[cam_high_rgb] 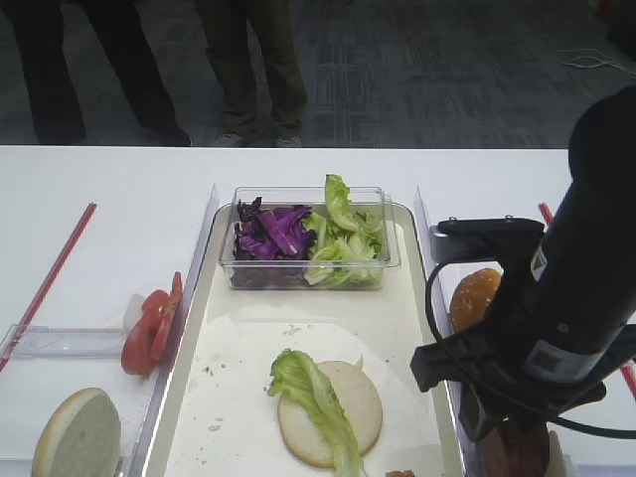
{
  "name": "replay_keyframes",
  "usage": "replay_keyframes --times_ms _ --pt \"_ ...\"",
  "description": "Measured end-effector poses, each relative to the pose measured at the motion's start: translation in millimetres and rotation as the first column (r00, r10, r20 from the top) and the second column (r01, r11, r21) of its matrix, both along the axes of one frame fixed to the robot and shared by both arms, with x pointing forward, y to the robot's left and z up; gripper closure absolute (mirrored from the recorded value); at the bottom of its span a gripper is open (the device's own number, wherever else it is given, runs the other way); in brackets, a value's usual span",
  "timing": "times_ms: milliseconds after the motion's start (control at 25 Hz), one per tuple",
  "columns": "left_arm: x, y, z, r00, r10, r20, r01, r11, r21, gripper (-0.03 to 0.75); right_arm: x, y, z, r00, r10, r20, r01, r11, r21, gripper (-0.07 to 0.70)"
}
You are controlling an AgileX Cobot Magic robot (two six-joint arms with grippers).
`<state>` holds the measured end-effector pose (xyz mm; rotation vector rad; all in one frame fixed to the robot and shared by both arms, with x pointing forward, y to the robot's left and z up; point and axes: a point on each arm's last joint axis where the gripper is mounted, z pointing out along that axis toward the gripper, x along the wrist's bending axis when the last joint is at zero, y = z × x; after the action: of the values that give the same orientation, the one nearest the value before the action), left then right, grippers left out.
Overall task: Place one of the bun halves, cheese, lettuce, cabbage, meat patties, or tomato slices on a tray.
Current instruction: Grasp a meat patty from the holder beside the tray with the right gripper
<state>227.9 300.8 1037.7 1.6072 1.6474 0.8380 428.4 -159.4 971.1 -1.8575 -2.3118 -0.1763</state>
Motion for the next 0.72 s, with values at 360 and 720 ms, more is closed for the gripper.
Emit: replay_keyframes --times_ms 360,720 --pt "0.0 0.0 0.0 1.000 0.000 0.000 0.000 1.000 0.000 0.315 4.2 2.3 -14.4 0.999 -0.008 -0.043 0.006 1.000 -0.031 0.352" --pt "0.0 0.0 0.0 1.000 0.000 0.000 0.000 1.000 0.000 0.315 4.8 2.6 -17.1 0.998 -0.010 -0.055 0.008 0.999 -0.038 0.460"
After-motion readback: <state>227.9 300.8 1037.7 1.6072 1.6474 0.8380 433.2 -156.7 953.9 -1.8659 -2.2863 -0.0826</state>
